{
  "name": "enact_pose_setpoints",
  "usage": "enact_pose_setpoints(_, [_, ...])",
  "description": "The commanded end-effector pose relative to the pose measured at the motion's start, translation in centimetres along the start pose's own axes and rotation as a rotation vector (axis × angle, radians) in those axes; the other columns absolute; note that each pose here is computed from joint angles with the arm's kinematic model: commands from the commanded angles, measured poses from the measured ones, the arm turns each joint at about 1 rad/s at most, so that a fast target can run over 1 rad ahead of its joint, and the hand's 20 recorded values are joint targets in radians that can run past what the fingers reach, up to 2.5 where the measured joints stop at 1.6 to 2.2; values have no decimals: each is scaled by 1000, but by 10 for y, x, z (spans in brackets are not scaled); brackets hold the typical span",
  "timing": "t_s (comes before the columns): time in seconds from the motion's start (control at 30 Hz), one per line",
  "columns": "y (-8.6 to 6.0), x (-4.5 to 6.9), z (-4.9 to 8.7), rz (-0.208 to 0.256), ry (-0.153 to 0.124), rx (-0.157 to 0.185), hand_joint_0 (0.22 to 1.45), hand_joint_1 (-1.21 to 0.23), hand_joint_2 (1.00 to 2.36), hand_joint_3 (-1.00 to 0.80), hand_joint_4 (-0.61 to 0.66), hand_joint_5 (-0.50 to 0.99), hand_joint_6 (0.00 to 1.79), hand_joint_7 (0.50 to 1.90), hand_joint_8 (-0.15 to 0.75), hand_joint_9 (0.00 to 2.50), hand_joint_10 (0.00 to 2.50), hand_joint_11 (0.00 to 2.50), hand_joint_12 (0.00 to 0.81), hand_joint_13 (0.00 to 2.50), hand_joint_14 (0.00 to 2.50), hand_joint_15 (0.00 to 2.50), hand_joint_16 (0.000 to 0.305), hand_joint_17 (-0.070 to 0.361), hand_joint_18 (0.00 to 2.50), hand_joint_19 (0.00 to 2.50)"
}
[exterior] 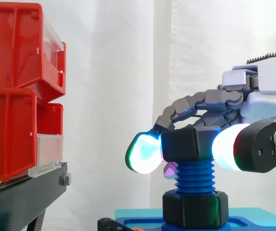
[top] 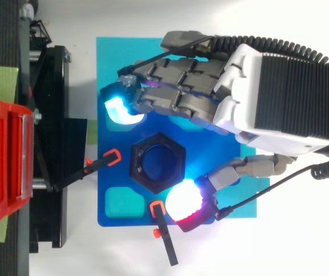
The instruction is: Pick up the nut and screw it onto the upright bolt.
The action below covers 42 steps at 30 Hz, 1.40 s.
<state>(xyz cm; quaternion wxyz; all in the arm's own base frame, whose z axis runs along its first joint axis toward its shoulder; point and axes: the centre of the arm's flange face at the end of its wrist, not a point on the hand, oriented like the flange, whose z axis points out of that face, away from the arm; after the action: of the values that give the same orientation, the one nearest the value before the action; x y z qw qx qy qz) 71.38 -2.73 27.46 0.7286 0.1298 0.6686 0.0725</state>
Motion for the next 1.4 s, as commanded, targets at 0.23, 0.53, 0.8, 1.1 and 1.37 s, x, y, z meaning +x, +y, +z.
enact_pose_setpoints(0.23, [-5,-12,5,-2,2,-14,321,-475,1000,-500,213,-251,500,500,315,381,0,0,468,419,0,0,71,159,312,141])
enact_pose_setpoints(0.53, [2,-37,14,-12,28,-19,346,-443,1000,-500,195,-245,500,544,311,369,0,0,453,403,0,0,66,149,284,139])
enact_pose_setpoints(0.8, [13,-45,16,-25,55,-22,360,-407,1000,-500,214,-218,501,640,314,403,0,0,446,405,0,0,64,144,270,148])
enact_pose_setpoints(1.1, [18,-42,15,-27,64,-27,407,-154,1000,-500,201,-190,502,669,302,439,0,0,423,402,0,5,58,131,229,176])
enact_pose_setpoints(1.37, [28,-37,13,-26,77,-34,455,-26,1000,-500,186,-174,502,677,282,481,0,0,392,401,0,9,51,114,198,194])
